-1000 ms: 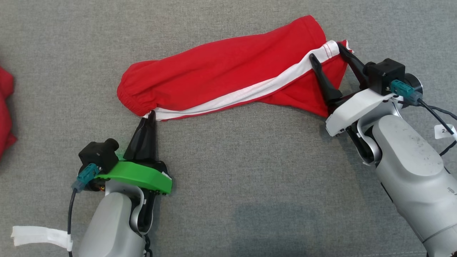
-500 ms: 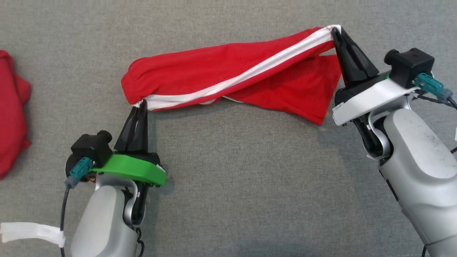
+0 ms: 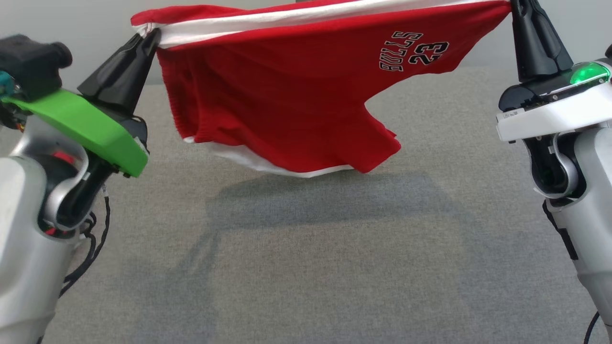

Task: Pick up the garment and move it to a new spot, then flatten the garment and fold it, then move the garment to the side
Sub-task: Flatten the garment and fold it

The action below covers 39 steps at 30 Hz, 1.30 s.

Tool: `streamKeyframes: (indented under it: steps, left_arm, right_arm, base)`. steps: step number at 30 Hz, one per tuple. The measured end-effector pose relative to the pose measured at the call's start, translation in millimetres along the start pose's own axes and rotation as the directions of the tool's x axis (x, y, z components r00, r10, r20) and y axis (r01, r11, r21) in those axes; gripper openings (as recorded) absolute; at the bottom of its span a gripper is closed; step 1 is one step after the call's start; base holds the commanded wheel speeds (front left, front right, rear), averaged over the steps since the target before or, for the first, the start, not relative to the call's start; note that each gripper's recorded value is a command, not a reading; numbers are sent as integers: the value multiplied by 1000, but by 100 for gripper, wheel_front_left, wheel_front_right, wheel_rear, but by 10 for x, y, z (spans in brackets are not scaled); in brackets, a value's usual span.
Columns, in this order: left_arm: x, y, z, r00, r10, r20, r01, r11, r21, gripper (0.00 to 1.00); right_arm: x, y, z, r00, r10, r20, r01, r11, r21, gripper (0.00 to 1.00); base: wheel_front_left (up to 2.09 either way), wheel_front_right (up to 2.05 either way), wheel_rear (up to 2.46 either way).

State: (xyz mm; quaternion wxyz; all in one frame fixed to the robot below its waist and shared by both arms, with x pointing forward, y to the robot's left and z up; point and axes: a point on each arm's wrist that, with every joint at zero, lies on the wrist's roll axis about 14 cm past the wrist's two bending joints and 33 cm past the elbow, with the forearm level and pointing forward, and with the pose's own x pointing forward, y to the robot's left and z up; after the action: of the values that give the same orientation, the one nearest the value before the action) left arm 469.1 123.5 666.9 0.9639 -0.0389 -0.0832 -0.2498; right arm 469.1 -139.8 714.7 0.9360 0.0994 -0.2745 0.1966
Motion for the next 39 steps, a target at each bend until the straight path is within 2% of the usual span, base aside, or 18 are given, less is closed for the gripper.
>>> streamKeyframes:
  steps: [3, 5, 6, 7, 9, 11, 12, 14, 17, 20, 24, 27, 29, 31, 33, 35, 39]
  left_arm:
    - [-63, -97, 388, 999, -35, -12, 35, 999, 4, 0]
    - [-83, -114, 454, 997, -42, -70, 41, 999, -7, 0]
    - [-69, -97, 486, 996, -35, -81, 36, 999, -1, 0]
    - [-18, -76, 404, 988, -33, -153, 33, 999, -7, 0]
    - [82, -58, 265, 980, -31, -196, 17, 997, -72, 0]
    - [237, -4, 209, 977, -15, -212, 1, 998, -68, 0]
    - [347, 43, 254, 980, 1, -199, -10, 999, -45, 0]
    - [606, 145, 504, 996, 31, -88, -33, 999, -20, 0]
    - [977, 260, 967, 992, 52, 115, -59, 997, 51, 0]
    - [1302, 349, 979, 978, 43, 204, -59, 996, 73, 0]
    - [1602, 555, 275, 983, 72, 168, -71, 997, -10, 0]
    - [1598, 637, -623, 993, 113, 42, -106, 985, -137, 0]
    - [1419, 577, -1330, 989, 124, -81, -139, 967, -213, 0]
    - [1156, 365, -1954, 973, 97, -211, -155, 948, -277, 0]
    - [844, 185, -2374, 951, 95, -293, -199, 916, -349, 0]
    - [521, 67, -2663, 926, 107, -362, -259, 878, -404, 0]
    - [-38, -258, -2977, 882, 82, -464, -314, 836, -450, 0]
  right_arm:
    - [-49, 12, 285, 1000, 12, 25, -11, 1000, -20, 0]
    - [-72, -9, 372, 1000, 15, 8, -15, 999, -37, 0]
    - [-71, -31, 355, 1000, 17, -16, -18, 999, -51, 0]
    - [-19, -43, 307, 999, 22, -50, -24, 998, -57, 0]
    - [60, -80, 207, 995, 23, -99, -30, 997, -74, 0]
    - [211, -107, 127, 990, 31, -140, -47, 992, -115, 0]
    - [328, -153, 138, 991, 21, -131, -37, 992, -118, 0]
    - [594, -240, 204, 994, 16, -111, -38, 980, -193, 0]
    - [1025, -457, 530, 999, -14, 30, 21, 964, -265, 0]
    - [1263, -675, 420, 997, -45, 61, 62, 948, -311, 0]
    - [1294, -970, -205, 994, -107, -11, 99, 950, -295, 0]
    - [1079, -1003, -823, 987, -104, -125, 65, 957, -283, 0]
    - [794, -965, -1221, 973, -97, -210, 42, 967, -250, 0]
    - [436, -925, -1510, 953, -100, -285, 43, 979, -200, 0]
    - [54, -883, -1711, 928, -103, -358, 45, 985, -166, 0]
    - [-322, -832, -1843, 901, -117, -418, 72, 990, -122, 0]
    - [-999, -709, -1948, 843, -158, -514, 152, 987, -54, 0]
  base:
    - [0, 0, 0]
    - [0, 0, 0]
    - [0, 0, 0]
    - [0, 0, 0]
    - [0, 0, 0]
    - [0, 0, 0]
    - [0, 0, 0]
    - [0, 0, 0]
    - [0, 0, 0]
    - [0, 0, 0]
    - [0, 0, 0]
    - [0, 0, 0]
    - [0, 0, 0]
    - [0, 0, 0]
    - [0, 0, 0]
    - [0, 0, 0]
    - [0, 0, 0]
